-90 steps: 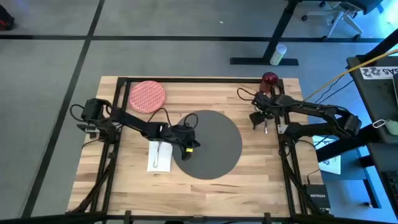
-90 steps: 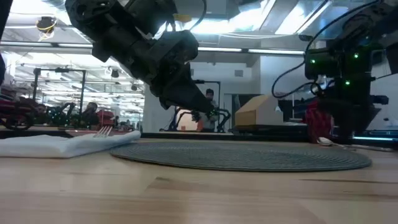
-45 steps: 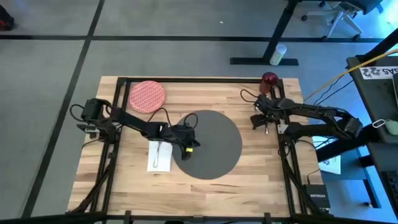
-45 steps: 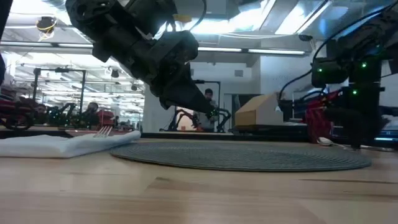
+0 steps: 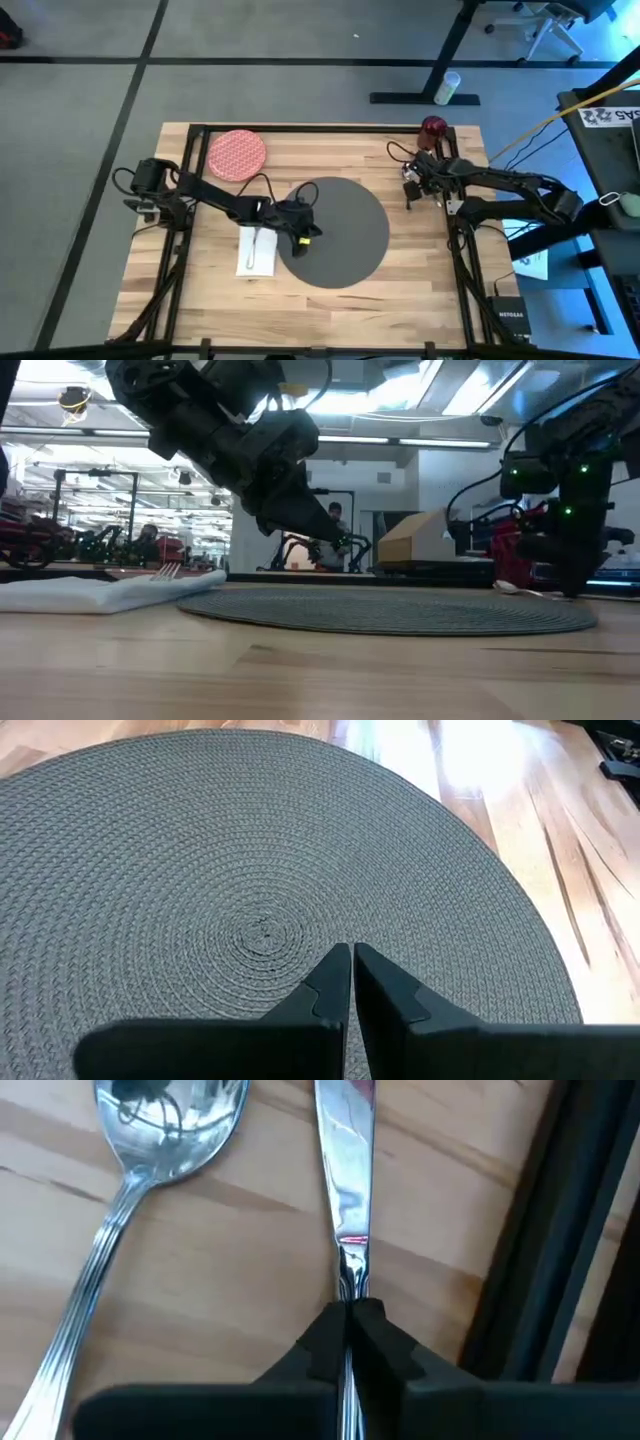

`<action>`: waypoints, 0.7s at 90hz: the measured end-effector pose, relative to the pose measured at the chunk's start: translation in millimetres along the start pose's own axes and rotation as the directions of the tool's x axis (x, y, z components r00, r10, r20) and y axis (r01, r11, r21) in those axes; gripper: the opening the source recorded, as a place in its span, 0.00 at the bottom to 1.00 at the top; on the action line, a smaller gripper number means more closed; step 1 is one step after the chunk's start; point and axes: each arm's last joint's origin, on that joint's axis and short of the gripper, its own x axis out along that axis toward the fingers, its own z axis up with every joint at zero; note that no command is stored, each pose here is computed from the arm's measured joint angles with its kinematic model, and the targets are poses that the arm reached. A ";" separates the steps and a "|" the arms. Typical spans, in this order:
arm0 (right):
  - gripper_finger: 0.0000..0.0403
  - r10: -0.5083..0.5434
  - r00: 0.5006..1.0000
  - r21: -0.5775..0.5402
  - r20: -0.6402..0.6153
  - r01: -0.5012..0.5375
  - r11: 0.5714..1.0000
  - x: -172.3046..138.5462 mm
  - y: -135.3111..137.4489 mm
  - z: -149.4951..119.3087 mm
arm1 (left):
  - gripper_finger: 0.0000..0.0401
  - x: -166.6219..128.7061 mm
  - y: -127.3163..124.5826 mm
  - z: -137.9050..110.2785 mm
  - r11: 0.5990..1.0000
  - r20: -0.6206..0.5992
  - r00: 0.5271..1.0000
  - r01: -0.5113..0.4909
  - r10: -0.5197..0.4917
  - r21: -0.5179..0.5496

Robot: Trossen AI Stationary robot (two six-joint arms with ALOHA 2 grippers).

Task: Set table place
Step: Put the silver table knife on the gray placemat

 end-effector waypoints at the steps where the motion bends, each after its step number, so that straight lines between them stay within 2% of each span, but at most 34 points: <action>1: 0.00 0.005 1.000 0.000 -0.001 -0.005 1.000 -0.7 -0.1 0.0 | 0.00 0.0 0.0 0.0 1.000 0.000 1.000 0.000 0.000 0.000; 11: 0.00 0.042 0.999 -0.011 -0.013 -0.042 0.999 -10.8 -1.2 0.5 | 0.00 0.0 0.0 0.1 1.000 0.001 1.000 0.000 0.000 0.000; 35: 0.00 0.134 0.989 -0.034 0.062 -0.132 0.991 -31.5 1.6 10.6 | 0.00 0.0 0.0 0.0 1.000 0.000 1.000 0.000 0.000 0.008; 63: 0.03 0.152 0.983 -0.083 0.100 -0.144 0.986 -32.9 11.4 12.7 | 0.00 -0.1 -0.7 0.0 1.000 0.001 1.000 0.002 -0.002 0.012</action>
